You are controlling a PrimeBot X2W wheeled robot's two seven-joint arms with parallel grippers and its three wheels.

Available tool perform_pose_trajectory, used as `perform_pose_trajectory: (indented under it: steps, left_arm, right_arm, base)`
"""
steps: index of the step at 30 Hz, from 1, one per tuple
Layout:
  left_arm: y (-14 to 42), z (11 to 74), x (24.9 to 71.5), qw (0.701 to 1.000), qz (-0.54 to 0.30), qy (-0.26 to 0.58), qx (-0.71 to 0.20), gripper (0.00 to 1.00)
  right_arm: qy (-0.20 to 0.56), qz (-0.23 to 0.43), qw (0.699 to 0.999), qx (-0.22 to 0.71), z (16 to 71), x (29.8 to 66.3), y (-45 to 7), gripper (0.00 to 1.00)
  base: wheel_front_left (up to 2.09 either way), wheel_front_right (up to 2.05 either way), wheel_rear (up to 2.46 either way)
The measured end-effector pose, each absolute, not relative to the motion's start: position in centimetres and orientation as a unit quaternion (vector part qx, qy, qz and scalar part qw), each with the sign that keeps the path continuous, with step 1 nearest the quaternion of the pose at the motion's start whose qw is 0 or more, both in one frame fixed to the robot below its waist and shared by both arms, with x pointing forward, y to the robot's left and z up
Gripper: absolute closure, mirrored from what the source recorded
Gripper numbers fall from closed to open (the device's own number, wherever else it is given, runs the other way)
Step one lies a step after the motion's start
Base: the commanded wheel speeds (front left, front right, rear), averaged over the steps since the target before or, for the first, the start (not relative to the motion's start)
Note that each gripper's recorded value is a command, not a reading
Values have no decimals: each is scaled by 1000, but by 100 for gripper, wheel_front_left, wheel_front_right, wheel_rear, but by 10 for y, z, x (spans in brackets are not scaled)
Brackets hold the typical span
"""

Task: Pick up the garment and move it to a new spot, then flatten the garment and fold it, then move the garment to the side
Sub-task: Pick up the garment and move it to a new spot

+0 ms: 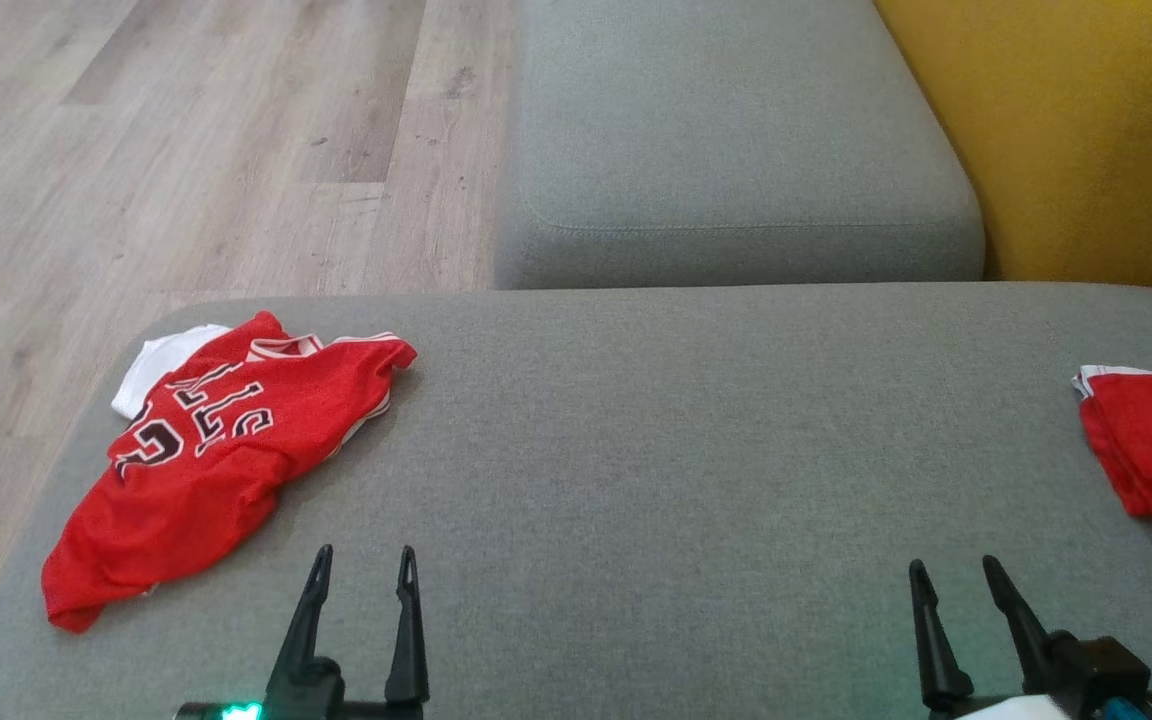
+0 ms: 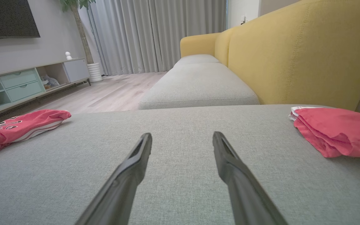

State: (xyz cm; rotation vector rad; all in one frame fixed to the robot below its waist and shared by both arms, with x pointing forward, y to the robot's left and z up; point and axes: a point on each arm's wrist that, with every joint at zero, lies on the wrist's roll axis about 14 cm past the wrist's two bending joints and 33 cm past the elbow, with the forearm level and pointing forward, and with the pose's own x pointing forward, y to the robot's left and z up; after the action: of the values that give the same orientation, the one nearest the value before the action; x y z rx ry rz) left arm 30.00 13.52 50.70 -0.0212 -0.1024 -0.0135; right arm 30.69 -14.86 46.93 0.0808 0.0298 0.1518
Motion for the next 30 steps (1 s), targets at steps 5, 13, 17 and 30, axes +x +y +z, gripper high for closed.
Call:
perform_pose_trajectory:
  steps: [5,13,17,30]
  left_arm:
    - [134,505,300,999,-11,-49,5,0]
    - [136,495,299,999,-6,-33,14,0]
    - [144,490,295,1000,8,-26,14,0]
    - [210,494,268,991,126,-37,14,0]
  right_arm:
    - [19,68,997,39,466,307,-154,0]
    - [23,67,997,40,464,307,-155,0]
    - [25,76,996,43,464,311,-149,0]
    - [45,170,983,46,461,337,-88,0]
  base:
    - [0,0,0]
    - [0,0,0]
    - [0,0,0]
    - [0,0,0]
